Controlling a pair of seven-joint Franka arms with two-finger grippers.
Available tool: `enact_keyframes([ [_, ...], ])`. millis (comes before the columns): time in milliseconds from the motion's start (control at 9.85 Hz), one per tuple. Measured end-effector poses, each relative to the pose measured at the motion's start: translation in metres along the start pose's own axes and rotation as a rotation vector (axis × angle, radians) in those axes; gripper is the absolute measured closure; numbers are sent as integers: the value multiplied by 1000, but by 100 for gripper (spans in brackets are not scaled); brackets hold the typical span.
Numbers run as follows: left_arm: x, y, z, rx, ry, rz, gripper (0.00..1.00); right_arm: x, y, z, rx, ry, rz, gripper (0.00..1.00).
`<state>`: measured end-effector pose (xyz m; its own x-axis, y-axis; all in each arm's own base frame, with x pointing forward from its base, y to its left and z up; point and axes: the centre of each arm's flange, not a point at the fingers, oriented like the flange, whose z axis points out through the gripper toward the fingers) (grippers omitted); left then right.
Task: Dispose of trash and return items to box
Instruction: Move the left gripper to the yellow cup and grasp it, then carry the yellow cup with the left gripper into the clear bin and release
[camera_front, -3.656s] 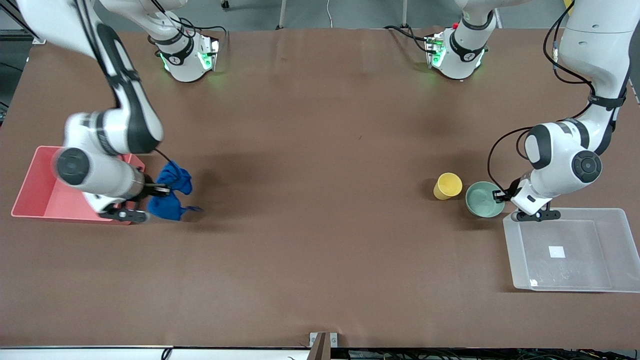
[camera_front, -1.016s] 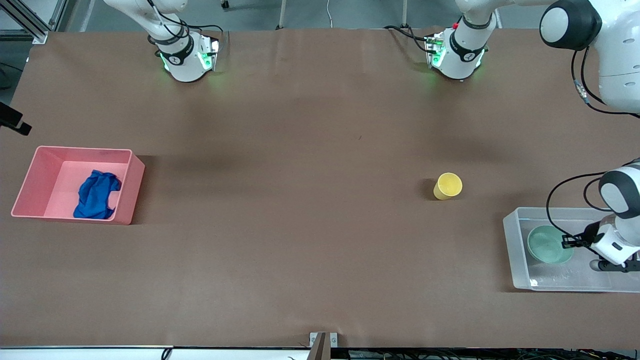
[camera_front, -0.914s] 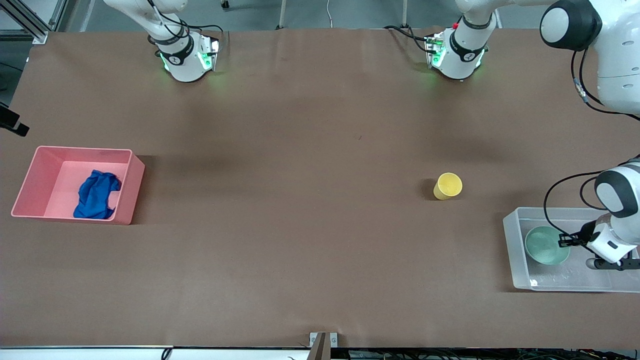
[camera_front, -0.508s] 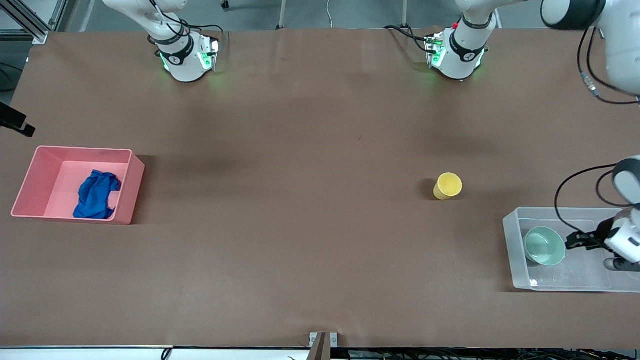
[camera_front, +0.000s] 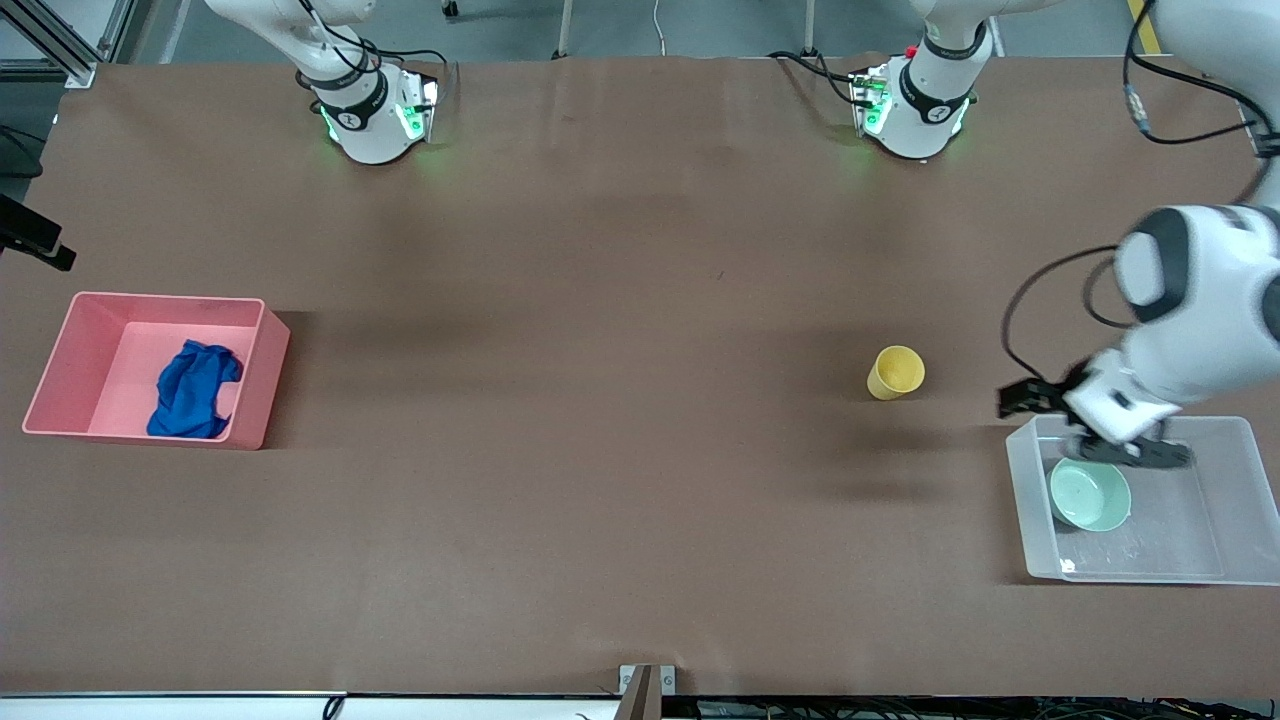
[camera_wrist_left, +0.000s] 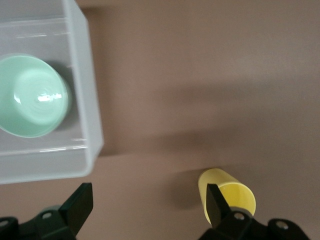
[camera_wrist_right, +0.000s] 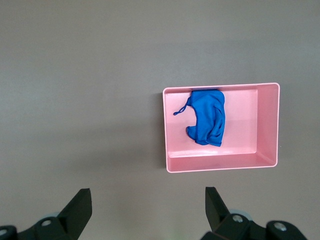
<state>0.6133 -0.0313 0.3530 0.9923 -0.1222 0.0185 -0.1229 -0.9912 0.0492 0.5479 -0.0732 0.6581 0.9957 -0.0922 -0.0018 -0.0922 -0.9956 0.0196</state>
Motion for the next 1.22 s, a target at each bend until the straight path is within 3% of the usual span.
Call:
enact_keyframes([
  [203, -35, 26, 50, 2, -14, 38, 0, 0, 0, -1, 0, 3, 0, 0],
  [609, -62, 58, 110, -10, -54, 96, 3, 1, 2, -2, 0, 13, 4, 0],
  [1016, -61, 60, 141, -10, -23, 113, 63, 1, -2, -2, 0, 13, -5, 0],
  [1219, -54, 59, 126, -6, 12, 116, 93, 1, -8, -3, 0, 17, -15, 0],
])
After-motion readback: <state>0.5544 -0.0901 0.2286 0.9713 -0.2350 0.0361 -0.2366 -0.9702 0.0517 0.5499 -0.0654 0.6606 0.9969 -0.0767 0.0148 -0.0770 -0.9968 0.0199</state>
